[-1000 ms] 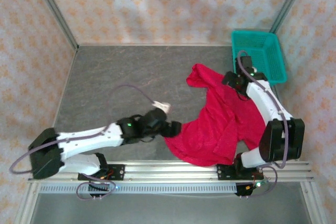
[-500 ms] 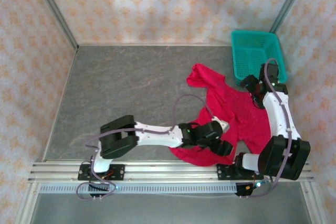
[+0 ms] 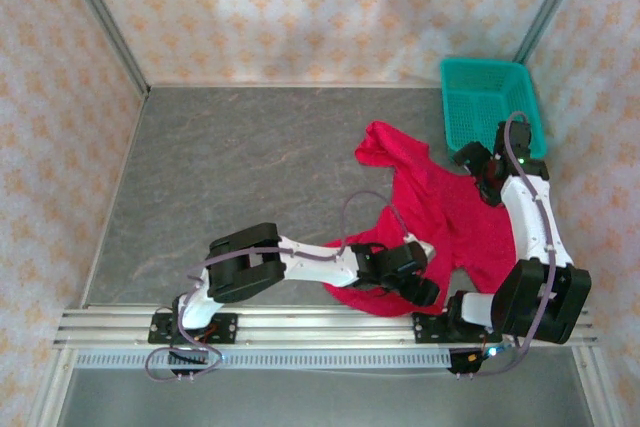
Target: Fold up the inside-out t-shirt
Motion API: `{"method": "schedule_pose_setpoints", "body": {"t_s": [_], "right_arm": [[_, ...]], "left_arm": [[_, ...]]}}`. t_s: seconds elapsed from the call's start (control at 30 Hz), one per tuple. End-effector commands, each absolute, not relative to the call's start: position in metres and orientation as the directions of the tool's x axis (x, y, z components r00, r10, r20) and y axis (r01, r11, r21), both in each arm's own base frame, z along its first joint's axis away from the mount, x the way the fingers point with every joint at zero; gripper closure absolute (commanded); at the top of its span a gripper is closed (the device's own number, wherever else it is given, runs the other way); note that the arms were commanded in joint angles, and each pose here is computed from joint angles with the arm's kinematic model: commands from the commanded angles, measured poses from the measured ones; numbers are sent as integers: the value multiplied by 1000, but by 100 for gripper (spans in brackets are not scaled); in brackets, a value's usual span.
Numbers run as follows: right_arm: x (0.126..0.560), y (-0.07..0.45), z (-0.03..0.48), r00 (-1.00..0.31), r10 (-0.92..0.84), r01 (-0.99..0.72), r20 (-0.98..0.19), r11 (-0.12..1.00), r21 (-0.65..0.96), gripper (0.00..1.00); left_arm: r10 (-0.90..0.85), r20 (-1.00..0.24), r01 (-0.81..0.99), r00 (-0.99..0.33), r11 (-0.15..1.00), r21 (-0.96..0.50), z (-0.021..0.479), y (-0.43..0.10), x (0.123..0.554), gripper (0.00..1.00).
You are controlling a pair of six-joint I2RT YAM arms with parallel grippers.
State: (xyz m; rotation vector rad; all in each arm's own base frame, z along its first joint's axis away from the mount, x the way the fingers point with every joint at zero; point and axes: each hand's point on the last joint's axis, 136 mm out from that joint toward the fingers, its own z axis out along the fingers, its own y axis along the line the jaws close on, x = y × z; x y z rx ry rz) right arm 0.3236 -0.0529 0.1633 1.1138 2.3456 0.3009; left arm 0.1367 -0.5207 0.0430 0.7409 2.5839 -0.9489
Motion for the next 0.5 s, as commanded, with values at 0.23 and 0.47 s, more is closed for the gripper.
{"method": "schedule_pose_setpoints", "body": {"t_s": [0.23, 0.47], "right_arm": [[329, -47, 167, -530, 775, 628, -345, 632, 454, 3], [330, -45, 166, -533, 775, 624, -340, 631, 460, 4]], "left_arm": [[404, -496, 605, -769, 711, -359, 61, -495, 152, 27], [386, -458, 580, -801, 690, -434, 48, -508, 144, 41]]}}
